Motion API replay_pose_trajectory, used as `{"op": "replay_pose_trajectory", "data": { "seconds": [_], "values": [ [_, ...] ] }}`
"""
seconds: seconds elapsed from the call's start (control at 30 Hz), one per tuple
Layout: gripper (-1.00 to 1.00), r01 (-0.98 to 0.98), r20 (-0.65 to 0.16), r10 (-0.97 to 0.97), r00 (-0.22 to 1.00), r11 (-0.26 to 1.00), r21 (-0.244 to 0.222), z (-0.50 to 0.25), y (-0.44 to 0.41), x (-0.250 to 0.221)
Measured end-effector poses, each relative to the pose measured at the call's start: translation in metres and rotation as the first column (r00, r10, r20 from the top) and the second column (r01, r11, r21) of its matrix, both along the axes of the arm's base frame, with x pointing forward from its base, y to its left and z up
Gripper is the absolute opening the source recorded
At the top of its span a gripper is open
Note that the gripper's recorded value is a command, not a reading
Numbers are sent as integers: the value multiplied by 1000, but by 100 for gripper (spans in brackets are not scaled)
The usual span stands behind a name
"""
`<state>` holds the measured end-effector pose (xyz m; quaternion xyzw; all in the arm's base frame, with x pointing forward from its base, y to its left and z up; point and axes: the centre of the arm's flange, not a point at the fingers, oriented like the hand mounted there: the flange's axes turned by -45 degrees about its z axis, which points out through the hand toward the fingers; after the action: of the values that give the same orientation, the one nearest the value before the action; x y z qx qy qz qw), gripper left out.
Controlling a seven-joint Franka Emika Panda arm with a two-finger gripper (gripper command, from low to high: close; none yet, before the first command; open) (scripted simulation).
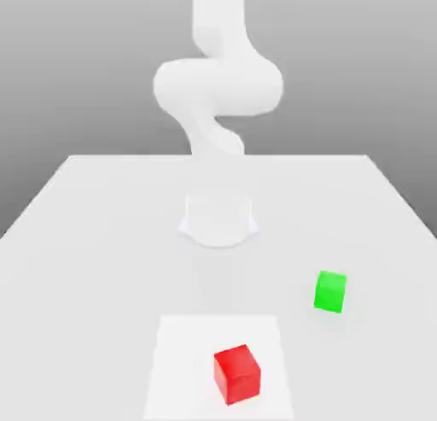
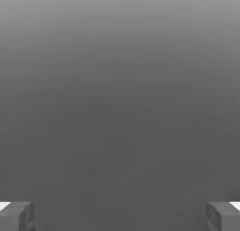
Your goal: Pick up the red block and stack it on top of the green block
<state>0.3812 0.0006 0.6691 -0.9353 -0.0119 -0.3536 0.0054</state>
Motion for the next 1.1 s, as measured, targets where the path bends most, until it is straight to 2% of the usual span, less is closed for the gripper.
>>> {"op": "replay_pose_trajectory", "data": {
  "seconds": [0.2,0.4,0.57,0.73,0.93,0.97,1.1],
  "values": [
    [0,-91,-187,86,979,996,-19,-114,7,65],
    [0,-181,-362,159,918,983,-27,-234,16,96],
    [0,-255,-500,208,841,966,-28,-335,23,97],
    [0,-328,-626,243,741,944,-22,-431,26,77],
    [0,-349,-661,250,707,937,-19,-512,25,69],
    [-100,-349,-661,250,707,937,-19,-521,25,68],
    [-100,-349,-662,250,707,937,-19,-521,25,68]
  ]
}}
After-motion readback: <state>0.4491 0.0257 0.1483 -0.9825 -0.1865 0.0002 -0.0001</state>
